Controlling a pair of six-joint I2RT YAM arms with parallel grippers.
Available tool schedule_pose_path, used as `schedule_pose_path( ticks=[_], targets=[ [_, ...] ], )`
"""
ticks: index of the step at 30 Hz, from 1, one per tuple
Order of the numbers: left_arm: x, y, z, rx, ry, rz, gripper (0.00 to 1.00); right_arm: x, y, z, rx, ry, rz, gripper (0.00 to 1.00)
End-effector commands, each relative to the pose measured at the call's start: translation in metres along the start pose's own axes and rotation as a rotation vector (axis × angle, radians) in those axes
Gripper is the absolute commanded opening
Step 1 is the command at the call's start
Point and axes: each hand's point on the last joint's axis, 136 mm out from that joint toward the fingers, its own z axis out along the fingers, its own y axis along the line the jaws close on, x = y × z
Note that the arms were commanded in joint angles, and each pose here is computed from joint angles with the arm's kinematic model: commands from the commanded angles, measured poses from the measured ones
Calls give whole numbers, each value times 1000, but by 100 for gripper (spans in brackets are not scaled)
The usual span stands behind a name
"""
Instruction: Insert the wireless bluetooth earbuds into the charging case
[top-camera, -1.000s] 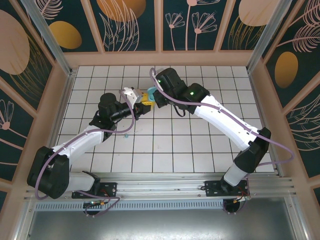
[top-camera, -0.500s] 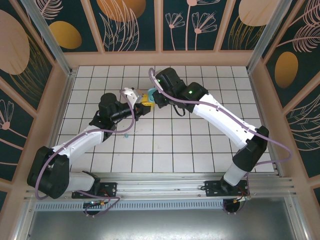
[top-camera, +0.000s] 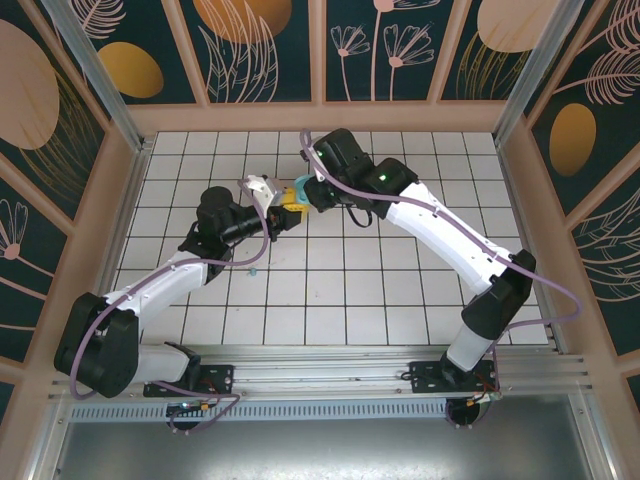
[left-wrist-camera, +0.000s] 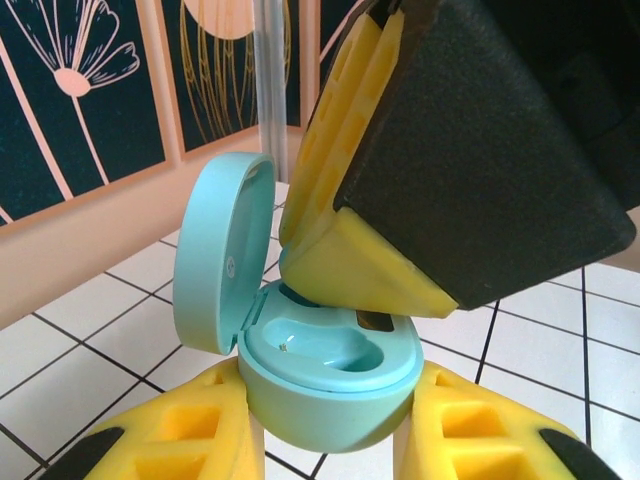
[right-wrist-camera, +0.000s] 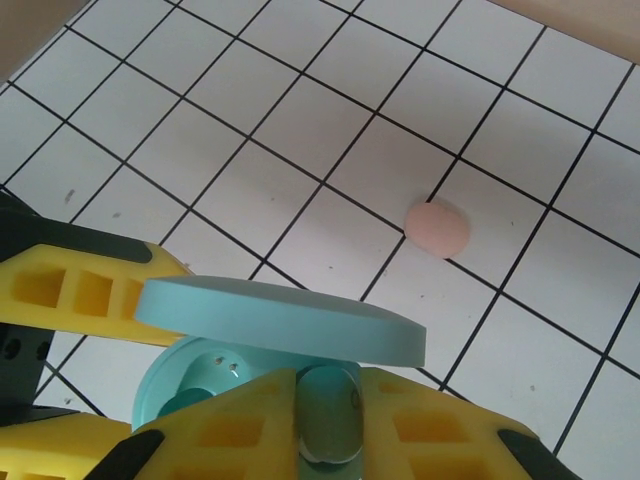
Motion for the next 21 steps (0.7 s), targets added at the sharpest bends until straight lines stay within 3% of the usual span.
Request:
schedule_pose_path(
  ticks=[1, 21],
  targets=[
    [-32, -9, -1, 36, -124, 53, 21, 10, 24, 2, -106, 59, 0, 20],
    [-33, -8, 0, 40, -144, 39, 20, 0, 30, -11, -166, 62, 15, 27]
  ],
)
